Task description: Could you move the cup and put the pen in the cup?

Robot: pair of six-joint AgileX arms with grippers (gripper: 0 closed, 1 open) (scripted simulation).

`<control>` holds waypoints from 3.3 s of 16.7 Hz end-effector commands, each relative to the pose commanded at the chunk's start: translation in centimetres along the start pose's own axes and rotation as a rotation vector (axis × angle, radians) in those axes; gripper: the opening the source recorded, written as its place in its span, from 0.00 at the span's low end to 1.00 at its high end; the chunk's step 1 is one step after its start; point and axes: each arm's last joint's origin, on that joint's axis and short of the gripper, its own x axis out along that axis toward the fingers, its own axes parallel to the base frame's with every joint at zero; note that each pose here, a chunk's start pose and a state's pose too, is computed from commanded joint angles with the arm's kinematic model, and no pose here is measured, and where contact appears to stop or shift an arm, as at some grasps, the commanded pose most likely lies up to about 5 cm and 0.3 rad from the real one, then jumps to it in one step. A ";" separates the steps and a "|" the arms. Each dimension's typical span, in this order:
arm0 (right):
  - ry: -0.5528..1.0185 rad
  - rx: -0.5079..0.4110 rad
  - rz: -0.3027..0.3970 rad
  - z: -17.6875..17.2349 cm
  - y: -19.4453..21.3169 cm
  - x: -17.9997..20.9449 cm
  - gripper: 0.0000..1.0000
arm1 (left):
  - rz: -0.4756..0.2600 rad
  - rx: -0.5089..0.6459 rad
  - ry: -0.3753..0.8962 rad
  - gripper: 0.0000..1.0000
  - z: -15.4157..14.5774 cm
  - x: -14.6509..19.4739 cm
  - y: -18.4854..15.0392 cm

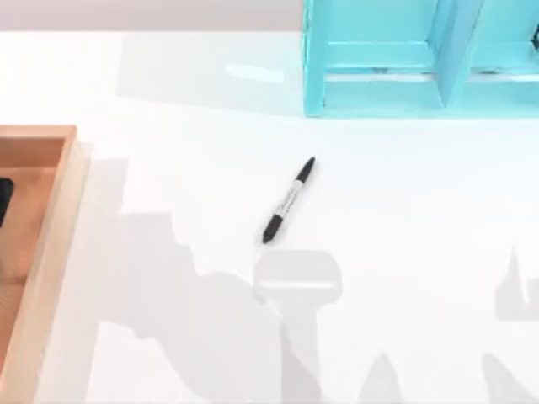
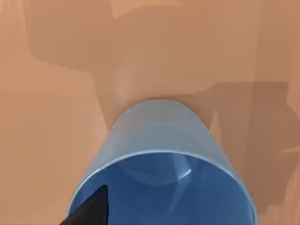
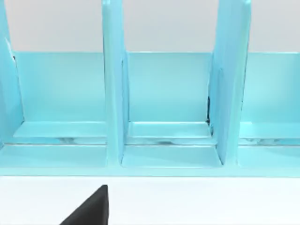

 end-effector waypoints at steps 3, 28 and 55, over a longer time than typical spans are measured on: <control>0.000 0.000 0.000 0.0 0.0 0.0 1.00 | -0.001 0.000 0.006 1.00 -0.4 2.3 -0.1; 0.000 0.000 0.000 0.0 0.0 0.0 1.00 | -0.002 0.000 0.008 0.00 -0.4 2.6 -0.1; 0.000 0.000 0.000 0.0 0.0 0.0 1.00 | 0.018 -0.001 0.022 0.00 0.4 -10.7 -16.4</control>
